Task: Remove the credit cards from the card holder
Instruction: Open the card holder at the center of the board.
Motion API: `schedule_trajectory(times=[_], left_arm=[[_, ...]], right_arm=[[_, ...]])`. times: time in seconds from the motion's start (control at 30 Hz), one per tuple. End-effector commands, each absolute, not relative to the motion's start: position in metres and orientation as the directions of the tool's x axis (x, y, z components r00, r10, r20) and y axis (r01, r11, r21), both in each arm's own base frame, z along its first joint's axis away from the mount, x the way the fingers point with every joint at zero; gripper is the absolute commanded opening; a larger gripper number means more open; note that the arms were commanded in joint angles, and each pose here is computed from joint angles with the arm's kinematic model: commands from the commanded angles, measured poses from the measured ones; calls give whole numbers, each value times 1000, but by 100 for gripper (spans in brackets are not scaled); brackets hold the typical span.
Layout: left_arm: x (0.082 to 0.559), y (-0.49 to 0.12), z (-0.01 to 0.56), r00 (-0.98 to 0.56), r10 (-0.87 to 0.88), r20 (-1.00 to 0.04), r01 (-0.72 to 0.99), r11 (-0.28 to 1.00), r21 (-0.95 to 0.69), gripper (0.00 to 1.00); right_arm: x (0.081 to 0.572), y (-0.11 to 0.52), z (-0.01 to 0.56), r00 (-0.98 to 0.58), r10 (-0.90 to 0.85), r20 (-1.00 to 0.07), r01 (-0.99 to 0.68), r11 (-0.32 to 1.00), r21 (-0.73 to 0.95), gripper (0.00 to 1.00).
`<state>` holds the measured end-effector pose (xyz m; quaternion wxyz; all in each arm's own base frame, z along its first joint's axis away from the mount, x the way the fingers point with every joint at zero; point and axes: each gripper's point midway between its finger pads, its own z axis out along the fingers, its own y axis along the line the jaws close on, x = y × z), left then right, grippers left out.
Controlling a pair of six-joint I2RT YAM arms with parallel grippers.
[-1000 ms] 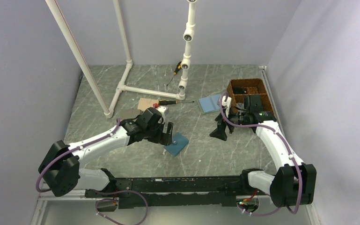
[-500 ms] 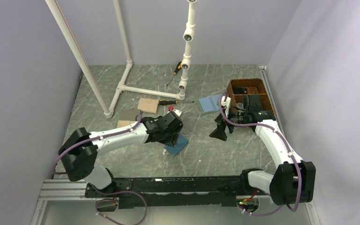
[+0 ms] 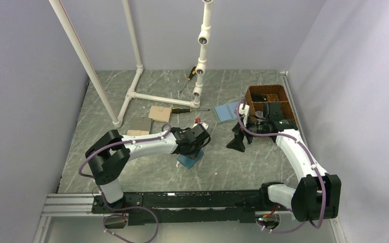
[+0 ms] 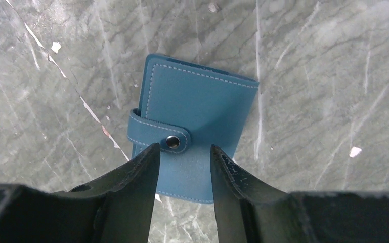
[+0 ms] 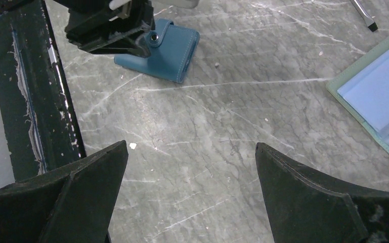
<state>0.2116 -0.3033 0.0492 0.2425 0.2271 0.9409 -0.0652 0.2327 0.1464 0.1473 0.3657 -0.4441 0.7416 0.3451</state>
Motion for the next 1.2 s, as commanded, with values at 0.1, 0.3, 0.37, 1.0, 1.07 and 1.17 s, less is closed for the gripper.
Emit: schedule_trajectory(times=[0.1, 0.3, 0.37, 1.0, 1.07, 1.17], left_arm=[[230, -311, 54, -746, 407, -527, 450, 891, 52, 44], [228, -310, 44, -755, 424, -500, 457, 887, 61, 33], [226, -307, 41, -761, 424, -492, 451, 890, 68, 33], [210, -274, 5, -798, 430, -421, 416, 900, 131, 22], [208, -270, 1, -802, 424, -421, 408, 903, 133, 13], [205, -266, -6, -805, 416, -424, 401, 907, 129, 2]], right_arm=[[237, 152, 162, -281, -384, -879, -930, 334, 151, 100], [237, 152, 161, -283, -385, -879, -930, 333, 153, 100], [237, 153, 161, -283, -385, -879, -930, 333, 154, 100], [236, 153, 161, -279, -384, -880, -933, 327, 153, 100], [235, 153, 161, -280, -383, -880, -933, 326, 155, 100], [235, 153, 161, -281, -382, -880, -933, 324, 157, 100]])
